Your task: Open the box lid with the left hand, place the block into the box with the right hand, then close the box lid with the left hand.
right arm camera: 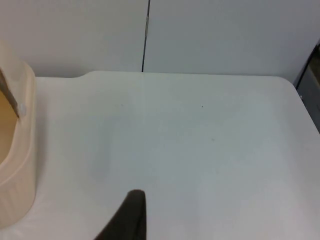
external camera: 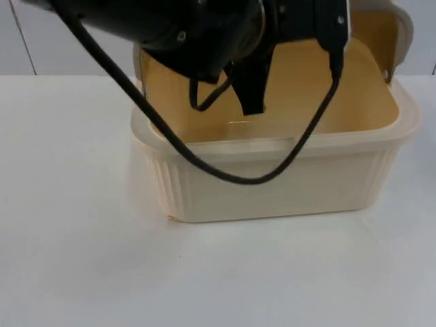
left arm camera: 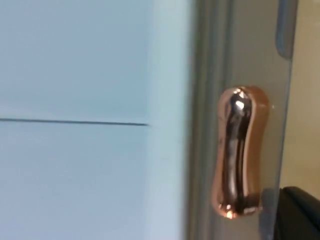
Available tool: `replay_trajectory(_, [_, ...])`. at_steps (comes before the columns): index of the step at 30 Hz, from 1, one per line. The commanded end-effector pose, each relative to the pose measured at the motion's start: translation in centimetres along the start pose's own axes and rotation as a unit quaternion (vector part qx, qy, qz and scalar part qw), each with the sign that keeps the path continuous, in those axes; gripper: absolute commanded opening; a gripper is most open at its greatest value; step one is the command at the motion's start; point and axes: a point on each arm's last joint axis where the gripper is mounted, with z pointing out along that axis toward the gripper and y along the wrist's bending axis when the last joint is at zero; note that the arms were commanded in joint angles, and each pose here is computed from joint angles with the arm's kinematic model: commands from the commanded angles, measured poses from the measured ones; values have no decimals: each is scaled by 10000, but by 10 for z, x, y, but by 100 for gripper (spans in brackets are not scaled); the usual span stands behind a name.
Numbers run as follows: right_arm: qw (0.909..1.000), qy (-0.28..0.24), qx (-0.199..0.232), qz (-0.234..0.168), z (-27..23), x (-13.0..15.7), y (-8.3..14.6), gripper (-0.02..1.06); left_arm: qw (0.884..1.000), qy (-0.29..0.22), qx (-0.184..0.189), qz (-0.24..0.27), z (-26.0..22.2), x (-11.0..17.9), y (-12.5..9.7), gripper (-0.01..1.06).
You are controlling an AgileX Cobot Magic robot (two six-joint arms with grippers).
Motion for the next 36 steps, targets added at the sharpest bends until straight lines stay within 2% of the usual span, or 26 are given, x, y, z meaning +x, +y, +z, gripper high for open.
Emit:
replay_trajectory(1, [10000,-51,-16,25,-1,-2,0,104,9999,-8,-100,-118,0,1,10,0])
replay_trajectory(5, [10000,-52,-8,17,-1,-2,0,104,9997,-1,-100,-207,6,7,18,0])
replay_trajectory(11, [10000,-52,-8,17,-1,-2,0,104,9997,31,-162,-183,3,4,17,0])
replay_trajectory(14, [10000,-42,-5,16,-1,-2,0,104,9992,35,-24,-401,-1,-1,12,0])
replay_trajectory(16, [10000,-42,-5,16,-1,-2,0,104,9968,3,381,-710,-10,-9,4,0])
replay_trajectory(18, [10000,-43,1,10,-1,-2,0,104,9898,-70,1059,-946,-22,-16,-6,0])
replay_trajectory(20, [10000,-43,1,10,-1,-2,0,104,9751,-363,1884,-1112,-37,-18,-16,0])
replay_trajectory(21, [10000,-43,1,10,-1,-2,0,104,9751,-363,1884,-1112,-37,-18,-16,0])
replay_trajectory(22, [10000,-43,1,10,-1,-2,0,104,9652,-406,2188,-1373,-45,-17,-18,0])
replay_trajectory(23, [10000,-43,1,10,-1,-2,0,104,9582,-446,2445,-1420,-53,-15,-19,0])
replay_trajectory(26, [10000,-43,1,10,-1,-2,0,104,9411,-477,2720,-1951,-82,-4,-4,0])
replay_trajectory(27, [10000,-43,1,10,-1,-2,0,104,9411,-477,2720,-1951,-82,-4,-4,0])
replay_trajectory(29, [10000,-43,1,10,-1,-2,0,104,9351,-567,2582,-2361,-101,9,10,0])
replay_trajectory(30, [10000,-43,0,21,-1,-2,0,104,9282,-625,2438,-2742,-110,15,22,0])
replay_trajectory(32, [9999,-43,-1,91,-1,-2,0,104,9057,-512,2069,-3665,-120,38,45,0])
replay_trajectory(33, [9999,-43,-1,105,-1,-2,0,104,8978,-448,1971,-3913,-123,46,51,0])
replay_trajectory(34, [9999,-43,-1,105,-1,-2,0,104,8978,-448,1971,-3913,-123,46,51,0])
replay_trajectory(35, [9999,-43,-1,105,-1,-2,0,104,8702,-342,1611,-4643,-131,67,70,0])
replay_trajectory(36, [9999,-43,-1,105,-1,-2,0,104,8510,-267,1346,-5069,-134,83,81,0])
